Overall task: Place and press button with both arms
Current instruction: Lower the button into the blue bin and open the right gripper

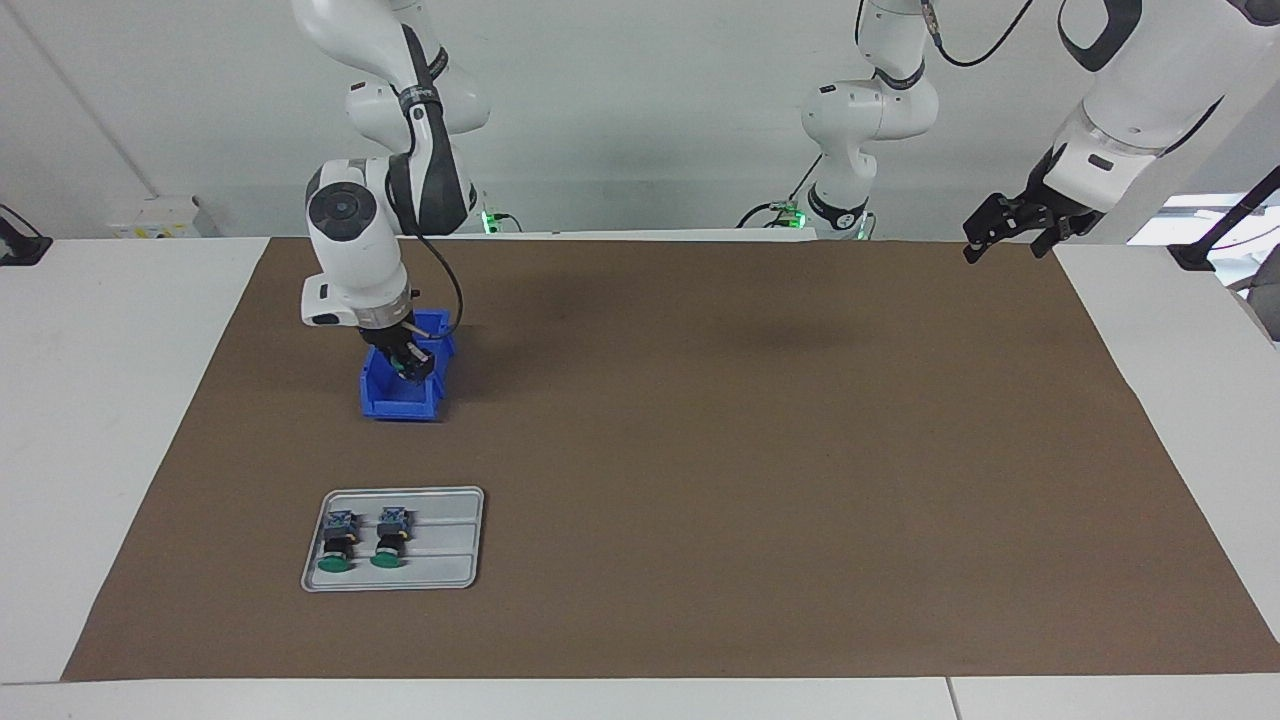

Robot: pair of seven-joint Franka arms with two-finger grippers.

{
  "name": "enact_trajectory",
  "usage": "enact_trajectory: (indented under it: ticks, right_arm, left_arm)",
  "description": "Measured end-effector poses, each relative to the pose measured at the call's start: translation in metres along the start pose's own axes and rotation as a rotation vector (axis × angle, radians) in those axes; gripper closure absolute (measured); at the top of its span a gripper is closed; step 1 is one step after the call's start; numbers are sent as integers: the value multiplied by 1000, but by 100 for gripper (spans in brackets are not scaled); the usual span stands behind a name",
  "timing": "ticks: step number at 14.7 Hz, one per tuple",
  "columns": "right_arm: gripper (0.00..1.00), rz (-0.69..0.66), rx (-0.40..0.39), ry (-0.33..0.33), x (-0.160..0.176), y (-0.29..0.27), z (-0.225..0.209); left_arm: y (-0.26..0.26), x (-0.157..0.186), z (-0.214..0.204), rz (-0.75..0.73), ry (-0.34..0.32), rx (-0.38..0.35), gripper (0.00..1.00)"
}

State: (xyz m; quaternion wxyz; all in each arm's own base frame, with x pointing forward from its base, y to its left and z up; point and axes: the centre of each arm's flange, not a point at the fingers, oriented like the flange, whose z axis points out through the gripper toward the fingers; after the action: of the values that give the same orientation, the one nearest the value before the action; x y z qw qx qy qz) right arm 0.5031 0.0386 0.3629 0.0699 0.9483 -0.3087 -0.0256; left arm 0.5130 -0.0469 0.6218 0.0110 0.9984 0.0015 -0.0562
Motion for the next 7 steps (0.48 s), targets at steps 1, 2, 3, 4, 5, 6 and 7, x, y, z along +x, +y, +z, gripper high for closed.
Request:
enact_trajectory:
  ticks: [1, 2, 3, 4, 5, 6, 7]
  right_arm:
    - [63, 0, 0, -1, -1, 1, 3]
    - [63, -1, -1, -3, -2, 1, 5]
    - [63, -1, -3, -4, -3, 1, 7]
    - [63, -1, -3, -5, -3, 2, 7]
    - [63, -1, -3, -5, -3, 2, 7]
    - [63, -1, -3, -5, -3, 2, 7]
    - [57, -1, -3, -5, -3, 2, 7]
  left_arm:
    - [0, 0, 0, 0, 0, 0, 0]
    - [0, 0, 0, 0, 0, 0, 0]
    - [0, 0, 0, 0, 0, 0, 0]
    - [0, 0, 0, 0, 0, 0, 0]
    - [0, 0, 0, 0, 0, 0, 0]
    - [0, 0, 0, 0, 0, 0, 0]
    - [0, 0, 0, 0, 0, 0, 0]
